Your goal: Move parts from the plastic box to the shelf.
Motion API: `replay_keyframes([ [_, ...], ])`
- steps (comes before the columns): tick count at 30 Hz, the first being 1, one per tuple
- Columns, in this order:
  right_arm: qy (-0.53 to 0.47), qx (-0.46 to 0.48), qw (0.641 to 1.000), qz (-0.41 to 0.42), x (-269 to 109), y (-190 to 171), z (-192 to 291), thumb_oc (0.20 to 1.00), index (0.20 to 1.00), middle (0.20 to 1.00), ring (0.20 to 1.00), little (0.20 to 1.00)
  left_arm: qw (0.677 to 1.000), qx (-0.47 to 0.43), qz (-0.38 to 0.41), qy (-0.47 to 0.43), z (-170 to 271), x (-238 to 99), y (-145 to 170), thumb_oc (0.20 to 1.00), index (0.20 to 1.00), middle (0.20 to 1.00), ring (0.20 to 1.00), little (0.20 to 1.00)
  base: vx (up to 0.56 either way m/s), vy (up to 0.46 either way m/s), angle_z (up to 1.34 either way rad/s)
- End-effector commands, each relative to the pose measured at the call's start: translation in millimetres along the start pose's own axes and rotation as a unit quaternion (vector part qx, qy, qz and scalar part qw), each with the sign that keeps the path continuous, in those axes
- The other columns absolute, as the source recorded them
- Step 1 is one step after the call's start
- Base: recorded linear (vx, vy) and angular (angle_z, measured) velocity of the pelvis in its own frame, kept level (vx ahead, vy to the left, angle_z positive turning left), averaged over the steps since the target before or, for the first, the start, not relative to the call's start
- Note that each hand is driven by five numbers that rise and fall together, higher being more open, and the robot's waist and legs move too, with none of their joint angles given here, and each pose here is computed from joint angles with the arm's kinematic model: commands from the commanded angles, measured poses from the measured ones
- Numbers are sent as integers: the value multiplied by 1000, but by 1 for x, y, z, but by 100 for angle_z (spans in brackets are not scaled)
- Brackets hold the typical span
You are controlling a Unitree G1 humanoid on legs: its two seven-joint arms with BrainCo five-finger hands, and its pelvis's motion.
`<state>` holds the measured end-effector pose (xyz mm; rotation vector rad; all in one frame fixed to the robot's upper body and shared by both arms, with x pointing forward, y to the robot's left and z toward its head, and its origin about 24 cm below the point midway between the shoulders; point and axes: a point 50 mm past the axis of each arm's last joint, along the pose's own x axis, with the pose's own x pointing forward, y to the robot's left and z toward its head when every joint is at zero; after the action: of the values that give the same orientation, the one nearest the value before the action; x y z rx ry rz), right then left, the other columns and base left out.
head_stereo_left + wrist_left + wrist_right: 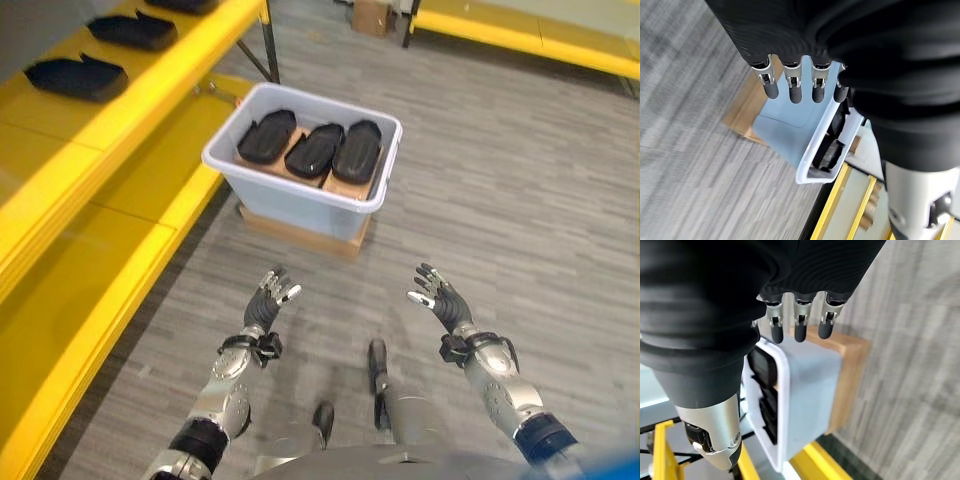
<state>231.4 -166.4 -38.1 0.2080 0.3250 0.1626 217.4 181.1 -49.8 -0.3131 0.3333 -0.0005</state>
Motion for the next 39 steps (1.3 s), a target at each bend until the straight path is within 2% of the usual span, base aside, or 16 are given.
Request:
replay_keyframes([
  [1, -79, -7, 997, 3, 10, -2, 35, 1000, 1000, 1000, 1000, 1000, 996, 26, -40, -74, 33, 6, -11, 1000, 1000, 1000, 1000, 1000, 238, -93, 33],
  [9, -76, -11, 997, -13, 0, -16, 34, 1000, 1000, 1000, 1000, 1000, 996, 14, -57, -69, 30, 4, -17, 1000, 1000, 1000, 1000, 1000, 171, -71, 10],
  [14, -78, -5, 997, -26, 0, -16, 33, 1000, 1000, 1000, 1000, 1000, 997, 0, -42, -63, 27, 1, -13, 1000, 1000, 1000, 1000, 1000, 97, 8, -6],
  [21, -75, -3, 996, -57, 5, -20, 31, 1000, 1000, 1000, 1000, 1000, 997, 10, -43, -68, 30, 10, -17, 1000, 1000, 1000, 1000, 1000, 167, 254, -15],
  [29, -70, -2, 997, -24, 8, -5, 29, 1000, 1000, 1000, 1000, 1000, 995, 30, -32, -85, 41, 8, -6, 1000, 1000, 1000, 1000, 1000, 188, 336, -33],
  [39, -90, -1, 996, -1, 17, 8, 42, 1000, 1000, 1000, 1000, 1000, 993, 43, -22, -111, 59, 16, -4, 1000, 1000, 1000, 1000, 1000, 48, 135, -12],
])
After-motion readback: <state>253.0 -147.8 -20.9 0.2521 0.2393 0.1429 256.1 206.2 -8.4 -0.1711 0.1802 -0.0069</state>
